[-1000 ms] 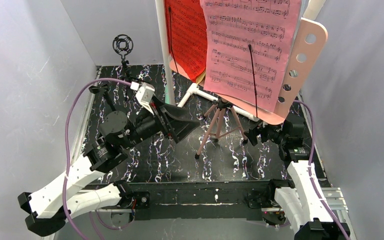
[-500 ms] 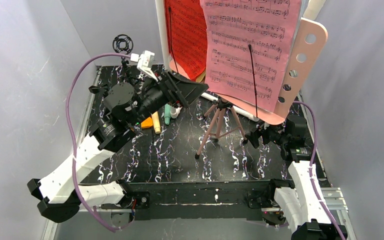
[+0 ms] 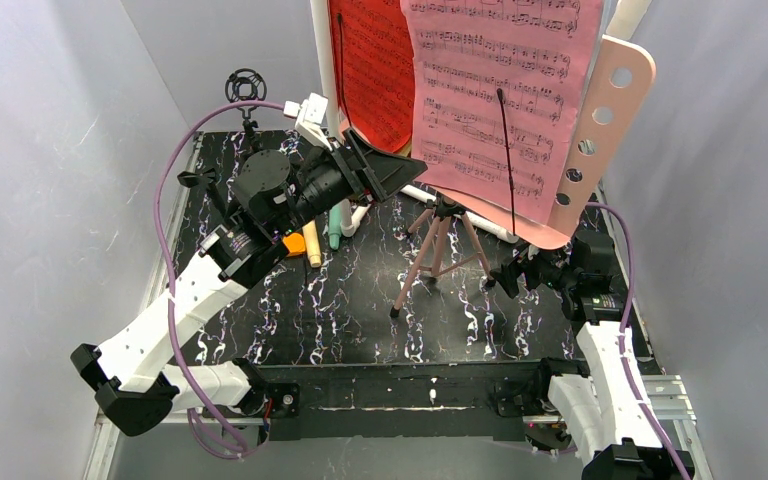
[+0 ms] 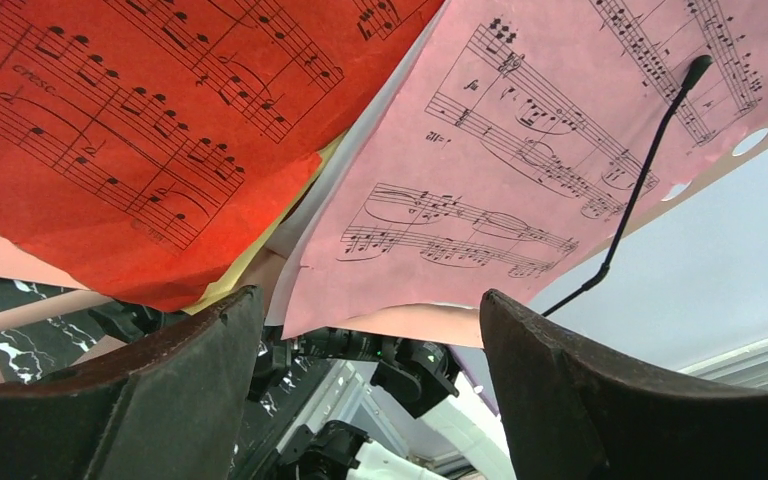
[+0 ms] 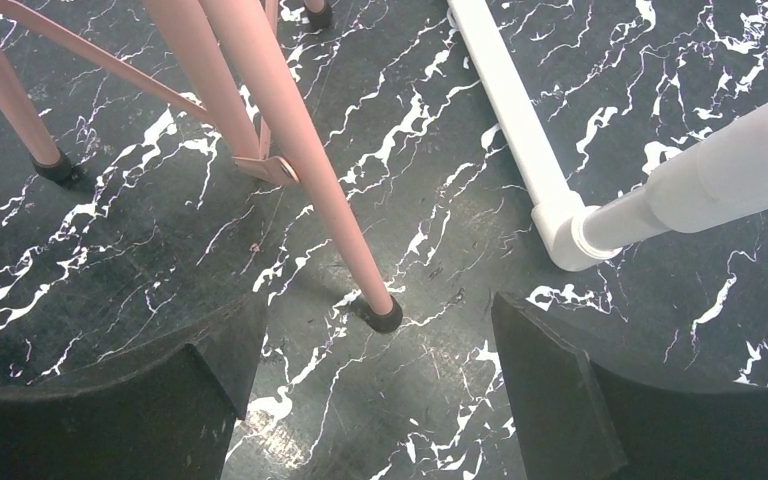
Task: Pack up the instrument practice props
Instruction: Pick up the sheet music from the music stand.
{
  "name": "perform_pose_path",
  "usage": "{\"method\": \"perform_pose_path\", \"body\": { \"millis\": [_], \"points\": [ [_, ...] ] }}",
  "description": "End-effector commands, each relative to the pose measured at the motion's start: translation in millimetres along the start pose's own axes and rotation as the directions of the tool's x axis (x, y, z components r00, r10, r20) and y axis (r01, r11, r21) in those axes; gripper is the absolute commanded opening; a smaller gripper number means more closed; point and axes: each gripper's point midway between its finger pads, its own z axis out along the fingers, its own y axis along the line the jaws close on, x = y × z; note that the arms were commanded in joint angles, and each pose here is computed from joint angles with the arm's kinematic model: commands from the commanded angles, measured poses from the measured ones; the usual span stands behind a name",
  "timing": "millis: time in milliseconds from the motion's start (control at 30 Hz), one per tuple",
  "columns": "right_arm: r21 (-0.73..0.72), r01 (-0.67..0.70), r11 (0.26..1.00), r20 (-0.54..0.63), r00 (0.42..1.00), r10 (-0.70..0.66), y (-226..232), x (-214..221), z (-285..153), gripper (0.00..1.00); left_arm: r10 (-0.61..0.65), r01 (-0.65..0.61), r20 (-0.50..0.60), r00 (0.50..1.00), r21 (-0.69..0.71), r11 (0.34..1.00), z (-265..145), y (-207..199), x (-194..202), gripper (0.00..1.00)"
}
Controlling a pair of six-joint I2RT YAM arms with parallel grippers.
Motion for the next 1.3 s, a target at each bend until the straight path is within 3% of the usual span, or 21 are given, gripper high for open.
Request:
{"method": "perform_pose_path", "body": {
  "millis": [0, 367, 567, 800, 1033, 1267],
  "points": [
    [0.003, 0.045, 0.999, 0.047, 0.998, -0.046, -4, -23, -5, 0.91, -0.004, 0.003, 0.014, 1.000, 0.064, 0.998, -8, -18, -7, 0.76],
    [0.004, 0.039, 0.999, 0.043, 0.998, -0.039, -5, -22, -5, 0.91, -0.011, 0.011, -0.002, 1.000, 0.071, 0.997, -10, -17, -2, 0.68],
    [0.001, 0.036, 0.999, 0.041, 0.999, -0.036, -5, -22, -5, 0.91, -0.009, 0.009, 0.001, 1.000, 0.080, 0.997, -13, -19, -3, 0.52],
    [-0.004, 0.033, 0.999, 0.039, 0.999, -0.033, -4, -21, -4, 0.91, -0.001, 0.002, -0.004, 1.000, 0.106, 0.994, -13, -26, -3, 0.48],
    [-0.005, 0.031, 1.000, 0.038, 0.999, -0.031, -5, -21, -4, 0.91, 0.003, -0.004, 0.003, 1.000, 0.138, 0.990, -8, -27, -2, 0.35],
    [-0.007, 0.030, 1.000, 0.037, 0.999, -0.030, -5, -21, -4, 0.91, 0.000, 0.001, -0.012, 1.000, 0.121, 0.993, -1, -18, 4, 0.38]
  ]
}}
